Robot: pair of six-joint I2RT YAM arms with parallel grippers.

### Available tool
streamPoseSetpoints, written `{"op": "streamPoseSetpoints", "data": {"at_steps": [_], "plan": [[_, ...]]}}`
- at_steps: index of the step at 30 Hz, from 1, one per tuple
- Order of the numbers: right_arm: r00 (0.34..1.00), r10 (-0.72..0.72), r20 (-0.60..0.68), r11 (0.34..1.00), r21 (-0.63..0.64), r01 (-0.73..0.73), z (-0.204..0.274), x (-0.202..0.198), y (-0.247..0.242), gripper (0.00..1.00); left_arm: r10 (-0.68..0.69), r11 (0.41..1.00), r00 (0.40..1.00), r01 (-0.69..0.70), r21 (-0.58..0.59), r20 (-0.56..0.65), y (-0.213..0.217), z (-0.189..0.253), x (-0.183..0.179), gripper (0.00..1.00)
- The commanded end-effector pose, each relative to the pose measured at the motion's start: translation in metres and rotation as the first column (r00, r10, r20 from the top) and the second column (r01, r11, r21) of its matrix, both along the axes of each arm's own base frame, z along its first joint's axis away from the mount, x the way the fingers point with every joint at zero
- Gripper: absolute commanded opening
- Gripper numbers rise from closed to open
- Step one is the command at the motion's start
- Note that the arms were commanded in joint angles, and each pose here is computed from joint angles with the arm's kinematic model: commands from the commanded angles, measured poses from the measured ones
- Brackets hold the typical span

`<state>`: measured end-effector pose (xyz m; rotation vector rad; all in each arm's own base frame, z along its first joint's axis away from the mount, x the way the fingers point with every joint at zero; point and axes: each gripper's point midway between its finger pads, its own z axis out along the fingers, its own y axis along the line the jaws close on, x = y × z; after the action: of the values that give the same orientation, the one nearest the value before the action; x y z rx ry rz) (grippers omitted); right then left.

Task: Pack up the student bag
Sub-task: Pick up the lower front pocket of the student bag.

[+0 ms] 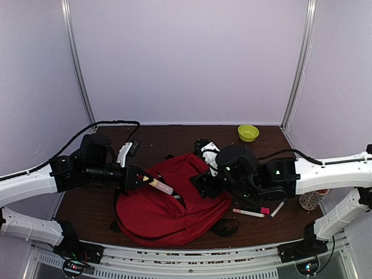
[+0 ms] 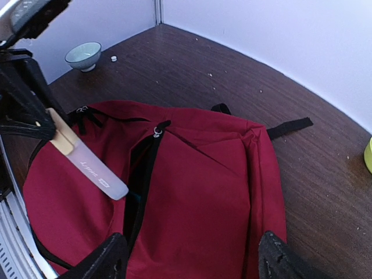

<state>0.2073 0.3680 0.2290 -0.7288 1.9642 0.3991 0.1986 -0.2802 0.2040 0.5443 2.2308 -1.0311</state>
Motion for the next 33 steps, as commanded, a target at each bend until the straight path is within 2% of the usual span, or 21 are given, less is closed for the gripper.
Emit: {"op": "streamPoseSetpoints", "data": {"at_steps": [1,6,11,21,28,33], "plan": [[0.985,-0.027,-0.171,1.0,-0.019,0.024,-0.034,0.006,0.0,0.75,0.045,0.998,0.998,-0.048,0.051,0.05,0.013,0.0,0.008,0.0],[0.966,-0.013,-0.257,0.997,-0.08,-0.007,-0.063,0.007,0.019,0.72,0.048,0.997,0.998,-0.051,0.064,0.05,0.014,-0.003,0.009,0.0],[0.948,0.027,-0.316,0.995,-0.086,-0.058,-0.078,0.005,0.045,0.7,0.052,0.996,0.998,-0.055,0.072,0.046,0.016,-0.007,0.008,0.0],[0.953,-0.091,-0.291,0.972,-0.236,0.021,-0.102,0.024,0.045,0.61,0.05,0.996,0.998,-0.053,0.068,0.043,0.017,-0.008,0.006,0.0],[0.938,-0.064,-0.342,0.97,-0.24,-0.021,-0.117,0.014,0.052,0.58,0.056,0.996,0.997,-0.059,0.061,0.048,0.018,-0.007,0.006,0.0],[0.934,-0.092,-0.345,0.959,-0.282,-0.01,-0.128,0.014,0.05,0.5,0.056,0.997,0.997,-0.059,0.058,0.05,0.017,-0.006,0.007,0.0]]}}
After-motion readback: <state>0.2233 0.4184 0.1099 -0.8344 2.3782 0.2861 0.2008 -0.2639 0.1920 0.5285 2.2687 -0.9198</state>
